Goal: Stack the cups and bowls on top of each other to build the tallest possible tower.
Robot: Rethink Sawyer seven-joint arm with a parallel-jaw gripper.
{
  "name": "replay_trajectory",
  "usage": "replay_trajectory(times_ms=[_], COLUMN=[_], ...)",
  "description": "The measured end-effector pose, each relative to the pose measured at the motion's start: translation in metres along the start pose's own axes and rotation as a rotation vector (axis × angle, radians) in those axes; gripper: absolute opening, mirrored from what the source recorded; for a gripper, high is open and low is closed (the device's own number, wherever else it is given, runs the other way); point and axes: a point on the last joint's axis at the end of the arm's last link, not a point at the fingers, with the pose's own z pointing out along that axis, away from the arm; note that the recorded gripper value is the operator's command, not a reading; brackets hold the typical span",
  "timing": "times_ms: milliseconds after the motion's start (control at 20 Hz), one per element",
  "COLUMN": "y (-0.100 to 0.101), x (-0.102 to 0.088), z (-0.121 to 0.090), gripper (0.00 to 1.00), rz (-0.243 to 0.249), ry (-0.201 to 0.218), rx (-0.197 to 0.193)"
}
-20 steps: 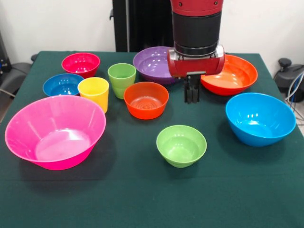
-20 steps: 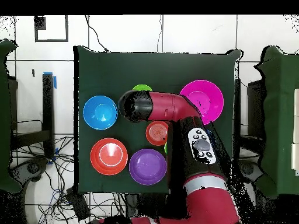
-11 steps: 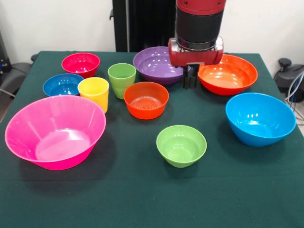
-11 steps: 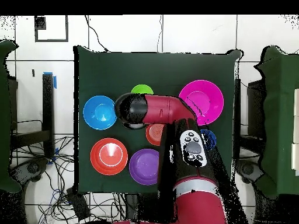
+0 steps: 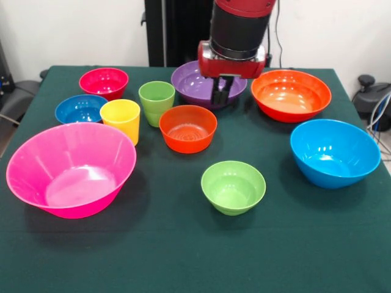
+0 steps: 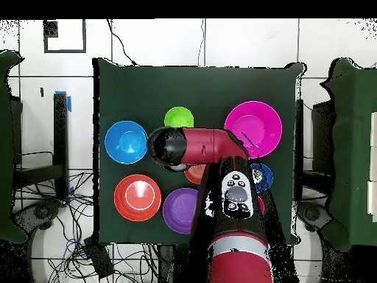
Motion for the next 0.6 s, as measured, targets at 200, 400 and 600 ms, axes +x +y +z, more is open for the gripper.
replay_trajectory(times_ms=[200,400,600], y=[-0.013,-0.024,-0.030], x=[0.007,0.014,0.023], z=[0.005,0.014,0.027], gripper=[0.00,0.00,0.00], rz=[0.007,0.022,0.027], ry=[0.015,0.037,0.066], rx=[0.029,0.047,0.065])
